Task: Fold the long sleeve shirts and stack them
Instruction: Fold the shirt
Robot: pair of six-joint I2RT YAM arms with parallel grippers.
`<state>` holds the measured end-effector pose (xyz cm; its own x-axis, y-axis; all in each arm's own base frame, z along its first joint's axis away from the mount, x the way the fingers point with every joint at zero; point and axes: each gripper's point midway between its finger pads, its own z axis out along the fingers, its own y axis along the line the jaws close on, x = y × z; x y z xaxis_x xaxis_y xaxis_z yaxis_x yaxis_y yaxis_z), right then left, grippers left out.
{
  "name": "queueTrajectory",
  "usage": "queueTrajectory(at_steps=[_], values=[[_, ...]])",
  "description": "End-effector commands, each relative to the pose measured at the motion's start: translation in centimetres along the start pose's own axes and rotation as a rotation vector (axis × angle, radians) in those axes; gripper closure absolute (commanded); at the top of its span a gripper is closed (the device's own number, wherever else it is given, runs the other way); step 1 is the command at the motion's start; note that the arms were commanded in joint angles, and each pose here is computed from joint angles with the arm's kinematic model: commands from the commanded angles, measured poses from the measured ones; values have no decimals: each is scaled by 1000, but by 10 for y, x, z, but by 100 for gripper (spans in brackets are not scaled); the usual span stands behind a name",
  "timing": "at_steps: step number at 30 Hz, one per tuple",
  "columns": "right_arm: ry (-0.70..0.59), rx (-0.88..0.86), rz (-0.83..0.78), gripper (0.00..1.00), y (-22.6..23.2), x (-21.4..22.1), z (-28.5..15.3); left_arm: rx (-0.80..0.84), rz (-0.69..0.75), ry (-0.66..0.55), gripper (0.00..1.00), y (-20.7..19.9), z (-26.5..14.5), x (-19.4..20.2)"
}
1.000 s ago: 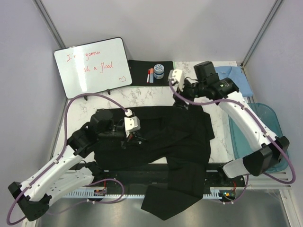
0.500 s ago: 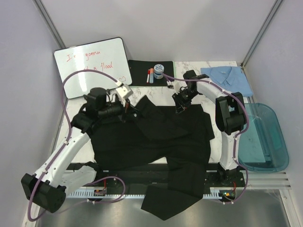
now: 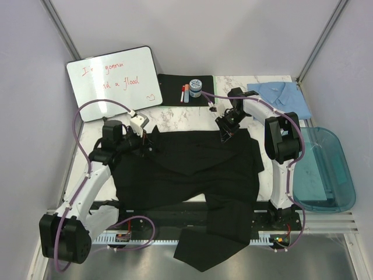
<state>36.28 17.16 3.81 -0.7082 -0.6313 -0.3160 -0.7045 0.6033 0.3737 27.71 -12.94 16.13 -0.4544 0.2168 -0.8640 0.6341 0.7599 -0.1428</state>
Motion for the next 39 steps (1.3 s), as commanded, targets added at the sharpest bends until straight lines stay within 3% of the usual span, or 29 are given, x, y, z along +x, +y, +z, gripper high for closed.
queueTrajectory(at_steps=[1, 5, 10, 14, 21, 24, 25, 28, 31, 34, 36, 39], values=[[8, 13, -17, 71, -3, -2, -8, -85, 78, -23, 98, 22, -4, 4], [2, 18, -34, 71, 0, -3, -15, -82, 97, -18, 98, 26, -5, 12], [27, 53, -37, 71, -4, 3, -17, 34, 164, -108, 98, 3, -13, -19], [49, 49, -25, 71, -7, 8, -13, 6, 174, -126, 98, 3, -22, -29], [22, 65, -15, 70, -8, -3, -22, -172, 174, 33, 98, 52, -9, 27], [32, 65, -16, 70, -7, -2, -25, -229, 173, 114, 88, 68, -6, 51], [32, 70, -19, 70, -7, -3, -27, -243, 151, 161, 69, 74, -5, 64], [23, 98, -29, 68, -6, -5, -38, -313, 111, 230, 50, 94, -13, 81], [9, 143, -51, 65, -5, -7, -53, -380, 46, 234, 45, 118, -32, 78], [13, 185, -73, 64, -4, -4, -66, -311, 52, 210, 44, 111, -33, 59], [17, 196, -80, 64, -2, 0, -70, -189, 53, 206, 35, 90, -27, 59], [41, 181, -90, 65, 6, 10, -69, -149, 51, 250, 37, 82, -18, 66]])
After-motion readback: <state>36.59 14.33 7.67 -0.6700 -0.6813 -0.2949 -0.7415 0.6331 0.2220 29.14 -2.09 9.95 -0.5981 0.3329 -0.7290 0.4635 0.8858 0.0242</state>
